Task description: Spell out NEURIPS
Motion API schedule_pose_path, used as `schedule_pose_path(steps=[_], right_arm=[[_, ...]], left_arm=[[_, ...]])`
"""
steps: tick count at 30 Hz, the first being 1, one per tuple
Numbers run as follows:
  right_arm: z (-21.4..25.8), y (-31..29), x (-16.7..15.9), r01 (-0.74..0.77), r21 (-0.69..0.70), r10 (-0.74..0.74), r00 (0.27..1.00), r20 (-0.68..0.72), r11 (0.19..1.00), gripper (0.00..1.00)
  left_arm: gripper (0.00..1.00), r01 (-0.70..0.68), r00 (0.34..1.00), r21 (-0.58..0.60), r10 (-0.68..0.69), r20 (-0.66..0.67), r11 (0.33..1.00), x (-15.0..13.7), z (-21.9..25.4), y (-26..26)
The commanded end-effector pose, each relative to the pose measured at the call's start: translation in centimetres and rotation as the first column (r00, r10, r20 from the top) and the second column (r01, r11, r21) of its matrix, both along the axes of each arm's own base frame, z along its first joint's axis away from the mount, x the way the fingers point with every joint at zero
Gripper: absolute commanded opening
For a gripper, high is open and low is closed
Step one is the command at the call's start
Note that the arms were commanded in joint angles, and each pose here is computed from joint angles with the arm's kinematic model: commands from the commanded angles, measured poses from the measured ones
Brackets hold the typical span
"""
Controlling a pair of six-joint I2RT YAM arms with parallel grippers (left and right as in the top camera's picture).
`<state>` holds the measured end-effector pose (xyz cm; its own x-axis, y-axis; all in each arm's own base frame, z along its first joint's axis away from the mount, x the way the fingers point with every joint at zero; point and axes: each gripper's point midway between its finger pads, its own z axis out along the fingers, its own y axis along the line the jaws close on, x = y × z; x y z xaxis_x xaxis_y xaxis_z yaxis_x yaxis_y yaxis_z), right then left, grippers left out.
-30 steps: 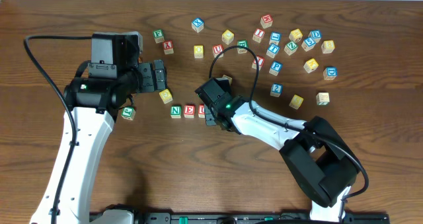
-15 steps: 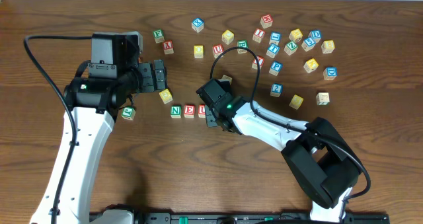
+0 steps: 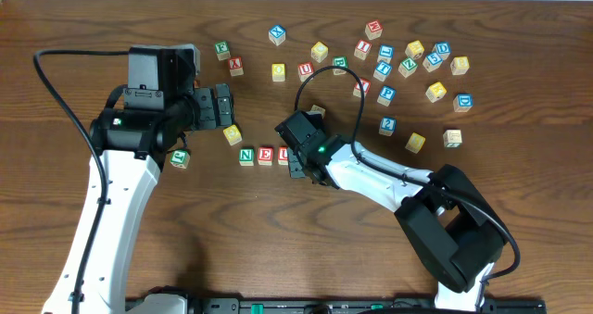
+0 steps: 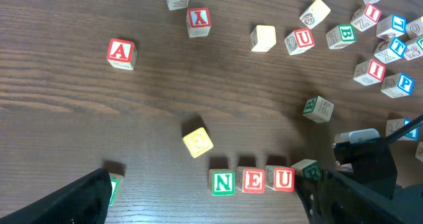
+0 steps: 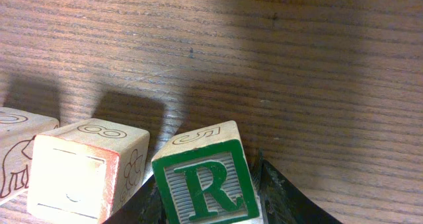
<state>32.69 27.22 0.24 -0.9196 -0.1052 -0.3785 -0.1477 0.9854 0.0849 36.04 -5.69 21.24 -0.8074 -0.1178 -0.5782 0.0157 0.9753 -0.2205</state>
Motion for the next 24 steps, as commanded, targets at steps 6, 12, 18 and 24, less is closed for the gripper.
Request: schedule_pose_path(steps=[6, 12, 18, 24], right_arm=[[0.59, -0.11, -0.23, 0.007, 0.013, -0.007, 1.0, 0.001, 1.0, 0.37], [0.6, -0.09, -0.2, -0.022, 0.003, 0.022, 1.0, 0.007, 1.0, 0.36], [0.63, -0.05, -0.13, -0.076, -0.018, 0.076, 0.997, 0.018, 0.997, 0.36], [0.63, -0.05, -0.14, -0.121, -0.037, 0.122, 0.992, 0.022, 0.992, 0.36]], left_arm=[[0.98, 0.007, 0.999, -0.004, -0.006, 0.033, 1.0, 0.24, 1.25, -0.07], [0.98, 0.007, 0.999, -0.004, -0.006, 0.033, 1.0, 0.25, 1.25, -0.07], [0.98, 0.007, 0.999, -0.004, -0.006, 0.033, 1.0, 0.24, 1.25, -0.07], [0.98, 0.007, 0.999, -0.004, -0.006, 0.033, 1.0, 0.25, 1.25, -0.07]])
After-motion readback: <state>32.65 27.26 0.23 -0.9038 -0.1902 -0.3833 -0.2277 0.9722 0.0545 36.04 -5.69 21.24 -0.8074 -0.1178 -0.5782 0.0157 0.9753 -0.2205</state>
